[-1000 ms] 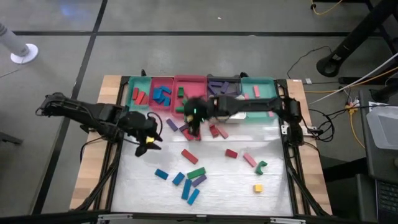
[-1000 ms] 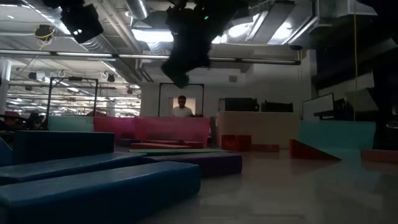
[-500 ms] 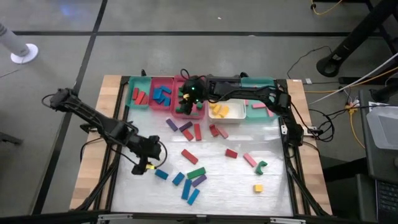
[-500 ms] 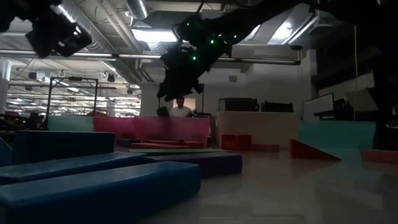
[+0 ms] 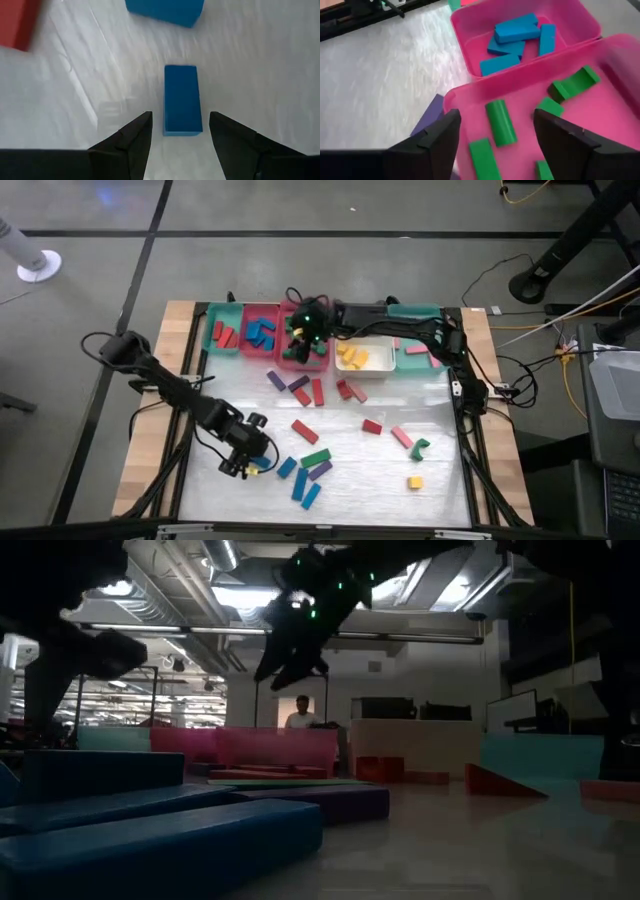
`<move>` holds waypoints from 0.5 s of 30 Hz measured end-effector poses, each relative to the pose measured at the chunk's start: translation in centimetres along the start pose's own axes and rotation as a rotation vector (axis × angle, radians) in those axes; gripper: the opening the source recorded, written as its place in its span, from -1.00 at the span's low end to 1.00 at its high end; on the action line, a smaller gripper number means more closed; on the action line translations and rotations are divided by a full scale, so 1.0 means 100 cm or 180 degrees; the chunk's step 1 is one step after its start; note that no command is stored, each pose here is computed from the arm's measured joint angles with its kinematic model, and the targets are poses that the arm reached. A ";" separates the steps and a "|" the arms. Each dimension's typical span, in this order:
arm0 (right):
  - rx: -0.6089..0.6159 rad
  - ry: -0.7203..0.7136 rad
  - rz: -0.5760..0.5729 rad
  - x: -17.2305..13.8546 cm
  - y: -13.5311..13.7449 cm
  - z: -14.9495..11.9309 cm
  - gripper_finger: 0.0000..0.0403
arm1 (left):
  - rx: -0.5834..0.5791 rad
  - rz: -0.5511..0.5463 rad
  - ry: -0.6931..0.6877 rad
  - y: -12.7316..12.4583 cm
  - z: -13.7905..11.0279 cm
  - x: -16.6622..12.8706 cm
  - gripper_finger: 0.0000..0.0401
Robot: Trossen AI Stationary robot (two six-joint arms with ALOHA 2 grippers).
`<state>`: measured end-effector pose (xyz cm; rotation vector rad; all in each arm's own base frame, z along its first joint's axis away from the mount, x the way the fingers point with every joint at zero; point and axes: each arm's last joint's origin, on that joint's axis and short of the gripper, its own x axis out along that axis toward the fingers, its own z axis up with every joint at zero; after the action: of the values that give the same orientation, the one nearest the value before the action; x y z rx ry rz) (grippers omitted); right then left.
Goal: Sort blocks
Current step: Put the blue block into the left pink bin
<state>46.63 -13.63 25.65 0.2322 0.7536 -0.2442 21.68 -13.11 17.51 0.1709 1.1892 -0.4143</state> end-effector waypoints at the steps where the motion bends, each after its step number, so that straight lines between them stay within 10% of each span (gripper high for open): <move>1: 0.0002 0.0042 -0.0004 -0.007 0.001 0.005 0.25 | 0.0022 0.0003 0.0035 -0.001 0.000 0.003 -0.07; 15: 0.0344 0.0162 0.0405 -0.111 0.026 0.054 0.25 | 0.0095 0.0111 0.0291 0.001 0.001 0.043 -0.08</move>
<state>43.10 -11.23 37.56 0.3888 0.7738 -0.1589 23.15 -14.01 13.60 0.2381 1.2686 -0.3971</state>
